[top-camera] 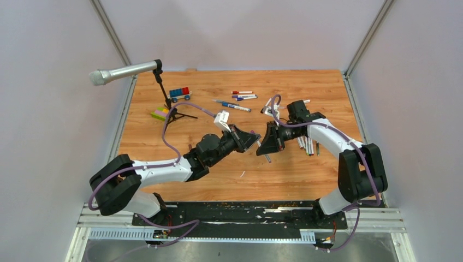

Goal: Open the pen caps
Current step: Open the pen cap from the pen, then place the pen cap at the center of the board.

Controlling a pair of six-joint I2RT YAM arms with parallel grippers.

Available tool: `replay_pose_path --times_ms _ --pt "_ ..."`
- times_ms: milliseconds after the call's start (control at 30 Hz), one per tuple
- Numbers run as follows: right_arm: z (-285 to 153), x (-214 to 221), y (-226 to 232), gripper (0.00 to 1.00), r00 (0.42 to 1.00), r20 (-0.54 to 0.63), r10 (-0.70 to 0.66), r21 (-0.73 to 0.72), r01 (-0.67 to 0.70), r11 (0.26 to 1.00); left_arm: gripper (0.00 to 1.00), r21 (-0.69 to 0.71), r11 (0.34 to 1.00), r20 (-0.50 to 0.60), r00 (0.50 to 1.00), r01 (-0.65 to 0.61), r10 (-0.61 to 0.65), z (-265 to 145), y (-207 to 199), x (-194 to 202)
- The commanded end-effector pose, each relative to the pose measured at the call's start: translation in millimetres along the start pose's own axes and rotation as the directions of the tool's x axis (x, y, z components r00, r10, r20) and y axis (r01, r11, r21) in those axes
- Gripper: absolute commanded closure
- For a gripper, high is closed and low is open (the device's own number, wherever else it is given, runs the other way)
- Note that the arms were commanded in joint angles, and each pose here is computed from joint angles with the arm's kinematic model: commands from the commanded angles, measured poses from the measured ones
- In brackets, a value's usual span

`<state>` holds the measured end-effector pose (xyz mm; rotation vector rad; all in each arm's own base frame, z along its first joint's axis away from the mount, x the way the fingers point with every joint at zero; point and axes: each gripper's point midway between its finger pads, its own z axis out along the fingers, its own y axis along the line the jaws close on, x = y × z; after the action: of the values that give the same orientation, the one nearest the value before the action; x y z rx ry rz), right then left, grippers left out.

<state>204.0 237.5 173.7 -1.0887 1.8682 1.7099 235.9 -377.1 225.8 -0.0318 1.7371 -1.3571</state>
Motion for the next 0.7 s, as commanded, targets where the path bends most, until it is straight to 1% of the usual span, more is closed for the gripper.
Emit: replay_pose_path --times_ms 0,67,100,167,233,300,367,400,467,567,667 --pt "1 -9 7 1.0 0.999 0.028 -0.015 -0.039 0.016 0.999 1.0 0.064 0.996 0.1 0.993 -0.063 0.057 -5 -20 -26" --pt "2 -4 6 1.0 1.0 0.024 -0.007 -0.043 0.008 0.999 1.0 0.043 0.991 0.204 0.972 -0.125 0.114 -13 -20 -57" --pt "2 -2 7 1.0 1.0 0.024 0.0 -0.045 0.002 0.999 1.0 0.017 0.988 0.273 0.952 -0.152 0.142 -19 -20 -79" --pt "6 3 11 1.0 1.0 0.023 0.009 -0.069 -0.007 0.998 1.0 -0.065 0.979 0.406 0.89 -0.195 0.205 -34 -17 -124" --pt "12 10 12 1.0 1.0 -0.002 -0.005 -0.072 0.005 0.997 1.0 -0.14 0.969 0.511 0.824 -0.202 0.246 -49 -19 -165" --pt "20 18 14 1.0 0.999 -0.043 -0.03 -0.077 0.027 0.997 1.0 -0.178 0.965 0.571 0.779 -0.191 0.26 -60 -22 -194" --pt "24 22 16 1.0 0.996 -0.071 -0.047 -0.084 0.041 0.996 1.0 -0.182 0.966 0.603 0.754 -0.186 0.259 -66 -27 -211" --pt "24 23 17 1.0 0.996 -0.076 -0.053 -0.086 0.046 0.995 1.0 -0.174 0.967 0.61 0.751 -0.185 0.253 -67 -29 -215" --pt "22 25 16 1.0 0.992 -0.096 -0.077 -0.069 0.071 0.995 1.0 -0.149 0.969 0.6 0.761 -0.197 0.247 -68 -34 -215" --pt "16 28 10 1.0 0.976 -0.153 -0.151 -0.018 0.15 0.988 1.0 -0.132 0.971 0.541 0.806 -0.199 0.239 -66 -31 -199" --pt "5 30 3 1.0 0.959 -0.2 -0.202 0.034 0.213 0.976 1.0 -0.149 0.973 0.469 0.854 -0.178 0.228 -70 -16 -180"
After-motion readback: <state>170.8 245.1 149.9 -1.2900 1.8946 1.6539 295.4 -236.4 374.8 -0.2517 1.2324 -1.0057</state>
